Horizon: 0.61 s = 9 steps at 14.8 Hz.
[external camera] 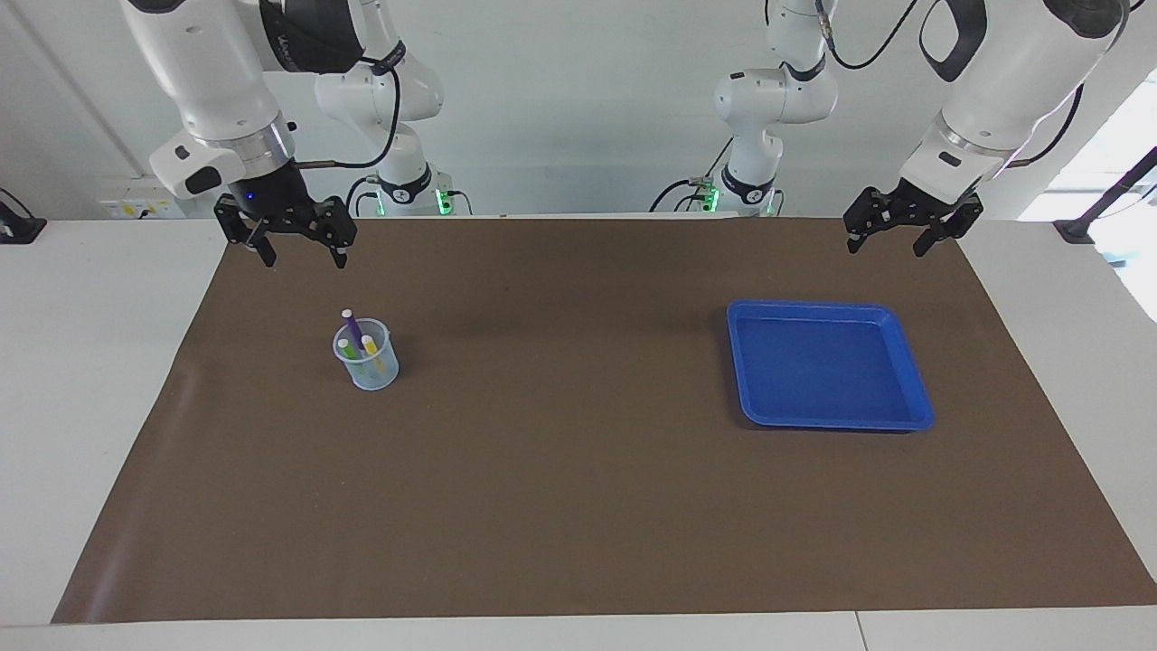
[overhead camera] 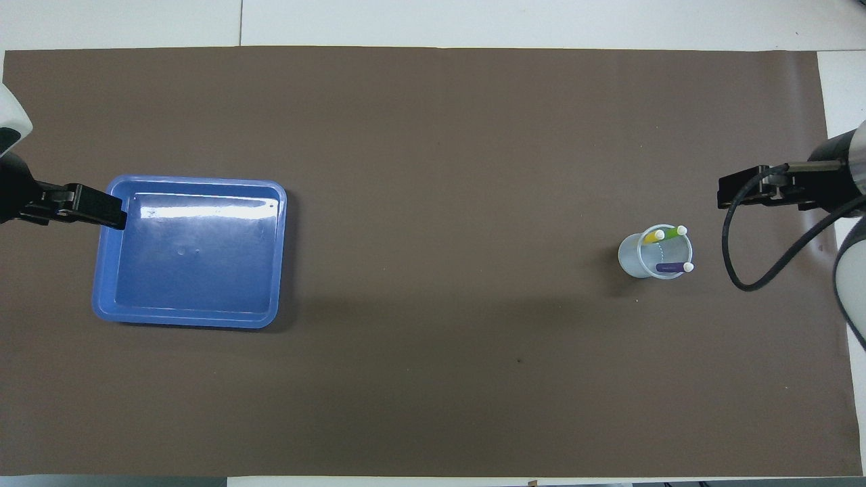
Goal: Right arm passes pens to left for tray arrangement
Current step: 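Move the right gripper toward the clear cup of markers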
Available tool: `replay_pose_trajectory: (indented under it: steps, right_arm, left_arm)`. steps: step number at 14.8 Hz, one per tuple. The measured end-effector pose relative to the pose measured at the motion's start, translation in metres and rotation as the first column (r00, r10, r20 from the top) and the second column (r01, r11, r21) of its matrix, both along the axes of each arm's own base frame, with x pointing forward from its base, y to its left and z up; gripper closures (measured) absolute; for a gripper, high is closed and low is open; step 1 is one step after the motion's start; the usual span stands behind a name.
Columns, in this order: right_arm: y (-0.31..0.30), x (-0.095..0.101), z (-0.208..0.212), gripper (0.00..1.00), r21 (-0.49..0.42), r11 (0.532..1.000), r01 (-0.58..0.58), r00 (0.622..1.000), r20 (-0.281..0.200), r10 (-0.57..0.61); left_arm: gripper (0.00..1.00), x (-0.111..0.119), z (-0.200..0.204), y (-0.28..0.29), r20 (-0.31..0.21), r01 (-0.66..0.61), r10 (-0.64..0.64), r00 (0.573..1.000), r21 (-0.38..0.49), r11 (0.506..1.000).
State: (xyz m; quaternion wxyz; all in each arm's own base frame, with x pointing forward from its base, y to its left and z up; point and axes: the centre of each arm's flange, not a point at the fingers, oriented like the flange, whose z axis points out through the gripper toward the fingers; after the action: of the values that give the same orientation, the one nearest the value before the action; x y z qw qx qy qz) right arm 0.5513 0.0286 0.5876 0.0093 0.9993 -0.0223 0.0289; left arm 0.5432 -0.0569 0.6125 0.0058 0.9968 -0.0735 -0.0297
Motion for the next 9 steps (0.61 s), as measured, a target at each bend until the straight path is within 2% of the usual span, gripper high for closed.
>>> replay_pose_trajectory:
  steps: [3,9]
  right_arm:
    - [0.005,0.006,-0.037,0.00,0.002,1.000,-0.010,1.000,0.014,0.010]
    - [0.034,0.022,-0.108,0.00,0.004,0.998,-0.062,0.998,-0.023,0.062]
  left_arm:
    - [0.00,0.000,0.000,0.000,0.000,0.000,0.000,1.000,0.000,1.000]
    - [0.00,0.000,0.000,0.000,0.000,0.001,-0.001,1.000,0.000,1.000]
